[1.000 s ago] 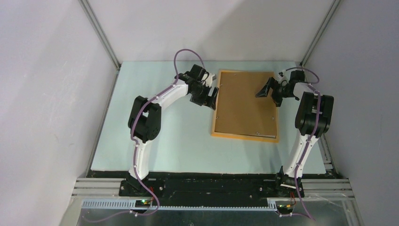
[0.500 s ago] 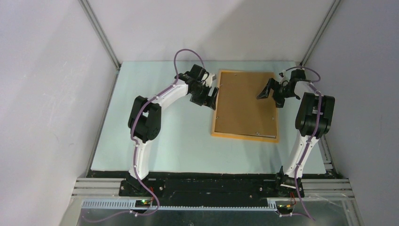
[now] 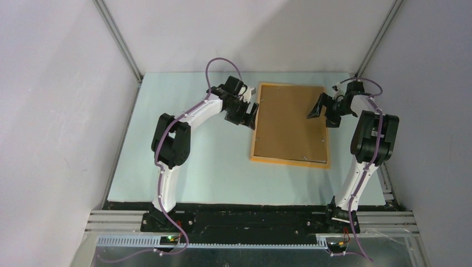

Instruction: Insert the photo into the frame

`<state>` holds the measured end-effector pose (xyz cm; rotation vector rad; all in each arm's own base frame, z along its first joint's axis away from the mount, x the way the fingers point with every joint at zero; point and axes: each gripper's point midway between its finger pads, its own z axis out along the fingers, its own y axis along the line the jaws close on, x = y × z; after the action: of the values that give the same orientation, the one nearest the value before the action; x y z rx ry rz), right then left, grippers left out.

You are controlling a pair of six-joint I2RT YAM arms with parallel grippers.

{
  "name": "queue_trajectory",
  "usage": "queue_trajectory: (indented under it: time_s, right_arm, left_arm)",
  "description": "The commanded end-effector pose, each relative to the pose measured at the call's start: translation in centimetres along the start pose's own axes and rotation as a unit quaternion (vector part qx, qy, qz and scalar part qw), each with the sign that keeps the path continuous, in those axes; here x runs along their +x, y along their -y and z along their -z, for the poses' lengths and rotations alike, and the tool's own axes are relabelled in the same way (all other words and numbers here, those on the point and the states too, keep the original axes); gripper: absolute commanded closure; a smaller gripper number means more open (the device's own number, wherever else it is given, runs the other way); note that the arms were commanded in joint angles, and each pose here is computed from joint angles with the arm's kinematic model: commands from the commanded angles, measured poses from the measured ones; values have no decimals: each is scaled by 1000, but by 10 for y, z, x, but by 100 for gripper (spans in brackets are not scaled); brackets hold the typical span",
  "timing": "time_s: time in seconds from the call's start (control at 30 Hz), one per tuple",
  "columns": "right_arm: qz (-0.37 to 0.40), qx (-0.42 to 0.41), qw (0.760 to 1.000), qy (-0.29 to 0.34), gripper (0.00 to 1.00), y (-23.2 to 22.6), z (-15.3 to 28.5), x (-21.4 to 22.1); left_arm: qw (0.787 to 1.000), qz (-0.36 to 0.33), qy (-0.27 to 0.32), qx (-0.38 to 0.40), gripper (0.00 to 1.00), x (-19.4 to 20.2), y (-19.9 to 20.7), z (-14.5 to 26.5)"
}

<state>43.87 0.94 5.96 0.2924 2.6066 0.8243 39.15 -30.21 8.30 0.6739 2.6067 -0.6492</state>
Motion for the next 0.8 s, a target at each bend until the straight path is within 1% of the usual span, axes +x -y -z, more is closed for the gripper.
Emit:
queue_trajectory:
  time_s: [0.0,0.43,0.77]
  right_arm:
    - [43,9,998,46,3,-17,36,-26]
    - [62,50,995,62,3,-11,55,-29]
    - [68,77,992,75,3,-4,57,-32]
  left_arm:
    - [999,-21,50,3,8,-26,13,31]
    - [998,-23,58,2,8,-29,15,37]
    - [998,-22,58,-2,8,-27,13,40]
